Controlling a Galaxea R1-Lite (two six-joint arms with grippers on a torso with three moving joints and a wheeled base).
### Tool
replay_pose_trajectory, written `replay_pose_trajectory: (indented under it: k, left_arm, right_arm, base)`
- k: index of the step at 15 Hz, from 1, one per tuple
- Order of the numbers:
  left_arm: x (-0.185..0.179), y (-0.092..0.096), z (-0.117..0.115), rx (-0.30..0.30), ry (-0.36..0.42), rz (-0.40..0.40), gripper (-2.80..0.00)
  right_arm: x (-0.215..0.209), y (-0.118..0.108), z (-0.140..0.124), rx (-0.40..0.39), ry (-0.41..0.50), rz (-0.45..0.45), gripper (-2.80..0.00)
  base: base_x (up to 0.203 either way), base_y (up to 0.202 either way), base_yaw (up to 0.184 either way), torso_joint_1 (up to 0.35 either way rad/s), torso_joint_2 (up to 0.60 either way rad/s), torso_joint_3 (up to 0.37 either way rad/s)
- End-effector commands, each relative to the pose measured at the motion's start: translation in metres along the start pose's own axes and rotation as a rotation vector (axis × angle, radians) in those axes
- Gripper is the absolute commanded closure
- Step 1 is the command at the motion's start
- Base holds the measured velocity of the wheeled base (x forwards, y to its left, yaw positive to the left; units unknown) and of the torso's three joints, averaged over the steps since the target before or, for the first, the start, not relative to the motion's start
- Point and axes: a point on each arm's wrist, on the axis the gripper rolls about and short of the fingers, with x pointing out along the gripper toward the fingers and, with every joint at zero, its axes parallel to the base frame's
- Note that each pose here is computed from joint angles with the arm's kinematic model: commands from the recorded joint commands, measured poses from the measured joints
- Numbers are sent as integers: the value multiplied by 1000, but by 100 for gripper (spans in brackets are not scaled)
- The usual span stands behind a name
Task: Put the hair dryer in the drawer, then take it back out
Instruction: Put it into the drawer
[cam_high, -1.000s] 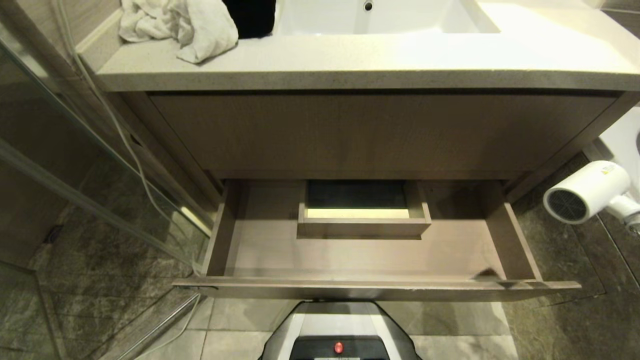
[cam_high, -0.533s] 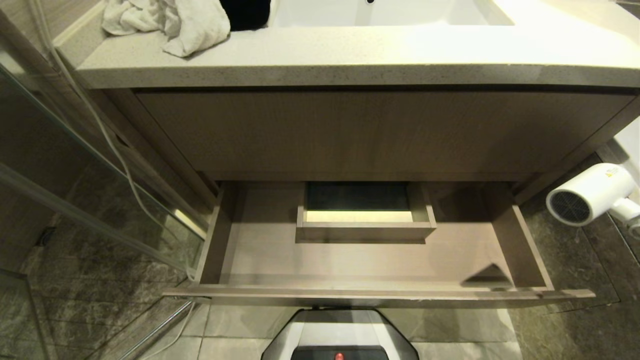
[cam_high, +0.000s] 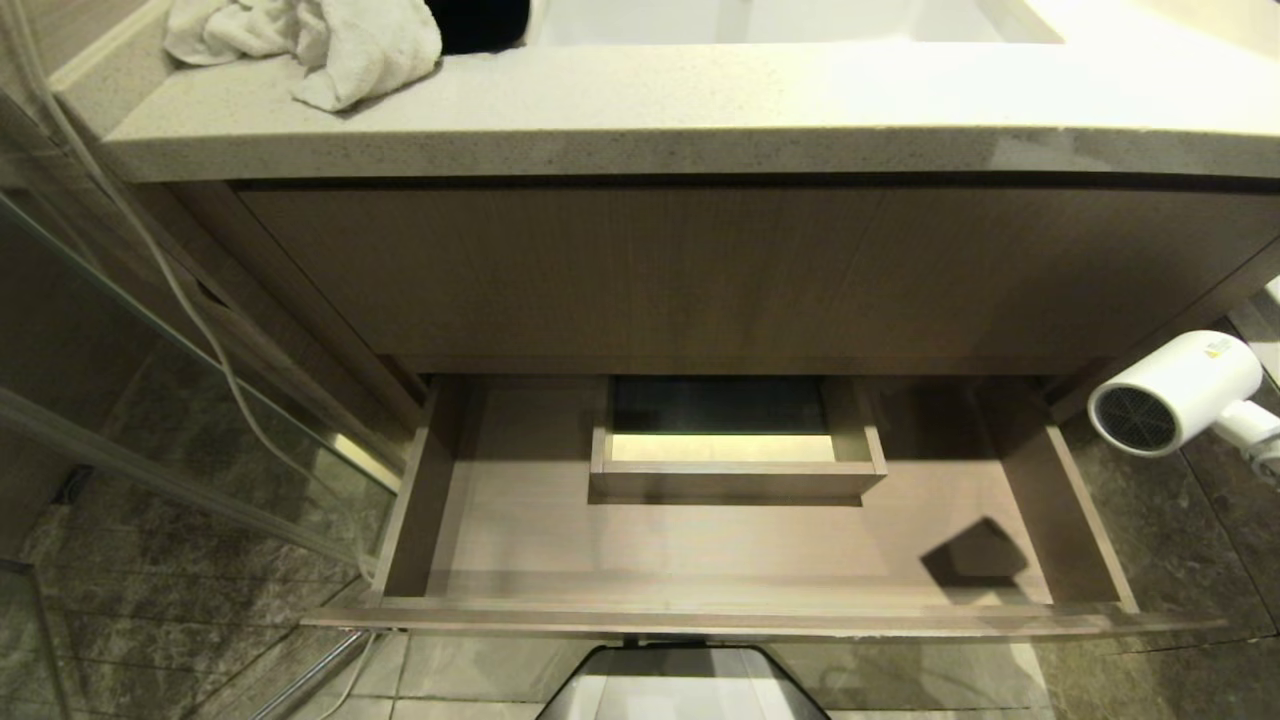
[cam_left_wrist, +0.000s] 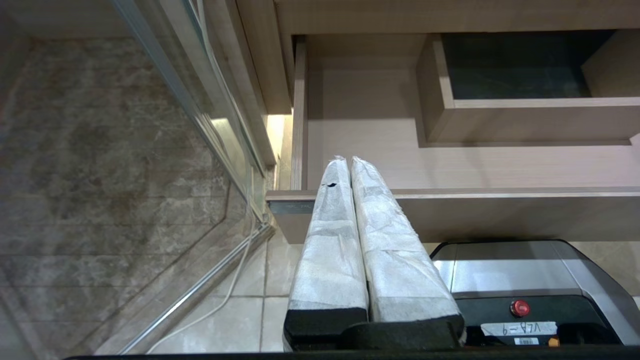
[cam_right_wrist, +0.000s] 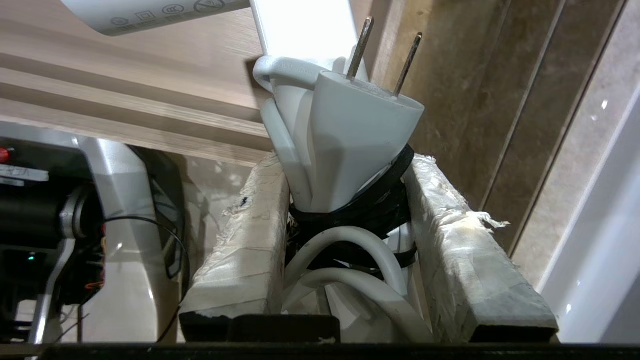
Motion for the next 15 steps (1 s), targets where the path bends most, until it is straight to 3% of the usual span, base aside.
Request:
replay_pose_trajectory:
  k: [1,9,15]
  left_arm:
    - [0,0,0,-1,0,0,0]
    - [0,0,0,0,0,0,0]
    - [0,0,0,0,0,0,0]
  right_arm:
    - [0,0,0,-3,0,5,0]
    - [1,0,-1,-3,0,5,0]
    - [1,1,-2,-5,2,9,0]
  base:
    - [0,0,0,-110,312,164]
    - [0,0,0,-99,385,289]
    - [0,0,0,46,256,299]
